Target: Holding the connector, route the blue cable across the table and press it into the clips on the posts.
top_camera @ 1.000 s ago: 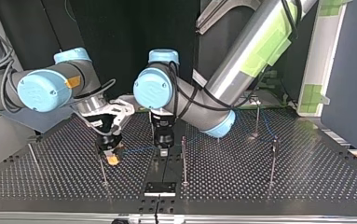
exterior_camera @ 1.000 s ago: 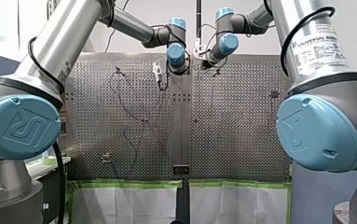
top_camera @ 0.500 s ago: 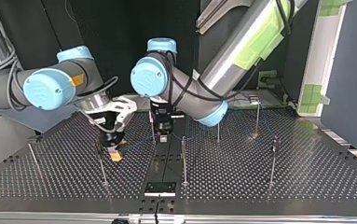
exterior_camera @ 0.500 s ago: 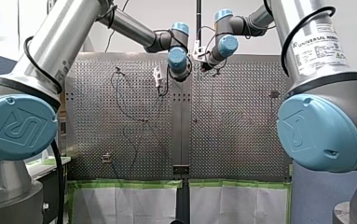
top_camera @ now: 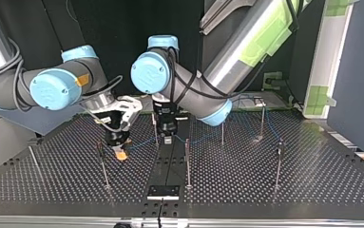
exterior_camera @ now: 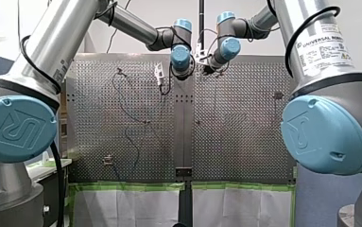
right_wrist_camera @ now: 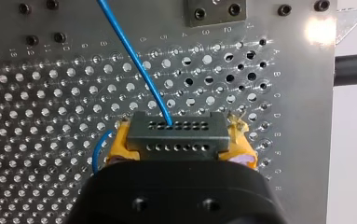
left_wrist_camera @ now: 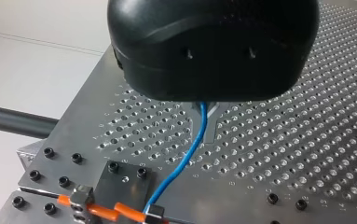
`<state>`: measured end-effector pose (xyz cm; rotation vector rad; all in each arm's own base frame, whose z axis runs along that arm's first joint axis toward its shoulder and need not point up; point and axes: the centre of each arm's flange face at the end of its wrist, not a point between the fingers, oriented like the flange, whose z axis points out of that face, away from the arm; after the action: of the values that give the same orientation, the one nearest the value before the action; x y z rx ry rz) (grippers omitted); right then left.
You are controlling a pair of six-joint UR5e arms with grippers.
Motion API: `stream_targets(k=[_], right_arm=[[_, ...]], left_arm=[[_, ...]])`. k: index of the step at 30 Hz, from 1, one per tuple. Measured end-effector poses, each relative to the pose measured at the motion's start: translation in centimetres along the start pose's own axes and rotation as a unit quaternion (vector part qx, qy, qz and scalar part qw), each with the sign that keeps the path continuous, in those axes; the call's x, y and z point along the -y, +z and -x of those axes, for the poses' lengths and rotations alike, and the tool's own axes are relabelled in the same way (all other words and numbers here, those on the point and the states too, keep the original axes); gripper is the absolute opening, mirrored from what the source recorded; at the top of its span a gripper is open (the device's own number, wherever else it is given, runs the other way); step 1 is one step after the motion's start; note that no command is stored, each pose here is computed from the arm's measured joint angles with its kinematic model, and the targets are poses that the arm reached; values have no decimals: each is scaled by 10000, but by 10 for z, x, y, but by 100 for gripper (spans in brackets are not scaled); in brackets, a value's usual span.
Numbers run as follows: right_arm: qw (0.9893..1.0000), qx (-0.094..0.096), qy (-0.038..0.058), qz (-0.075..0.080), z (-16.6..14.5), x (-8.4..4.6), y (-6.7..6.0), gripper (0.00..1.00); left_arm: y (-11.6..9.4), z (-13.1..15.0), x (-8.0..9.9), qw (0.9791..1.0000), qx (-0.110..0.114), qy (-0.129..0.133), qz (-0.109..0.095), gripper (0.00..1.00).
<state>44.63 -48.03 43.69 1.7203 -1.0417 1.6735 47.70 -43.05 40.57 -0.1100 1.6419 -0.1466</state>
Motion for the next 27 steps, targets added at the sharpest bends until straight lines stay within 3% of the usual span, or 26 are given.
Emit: stream_targets(k=[5,14,20,27], right_arm=[[10000,58,6,-1,6,1,-1,0],[9993,374,27,27,45,0,-7,0],[9987,501,40,46,71,-3,-11,0],[9985,527,159,74,100,-10,-14,0]], left_arm=[[-2,-11,-3,10000,-33,0,36,2],[-11,-49,-6,10000,-72,-6,-56,2],[-16,-75,-7,9995,-133,-24,-296,2],[-12,-125,-16,9983,-350,33,-456,2]])
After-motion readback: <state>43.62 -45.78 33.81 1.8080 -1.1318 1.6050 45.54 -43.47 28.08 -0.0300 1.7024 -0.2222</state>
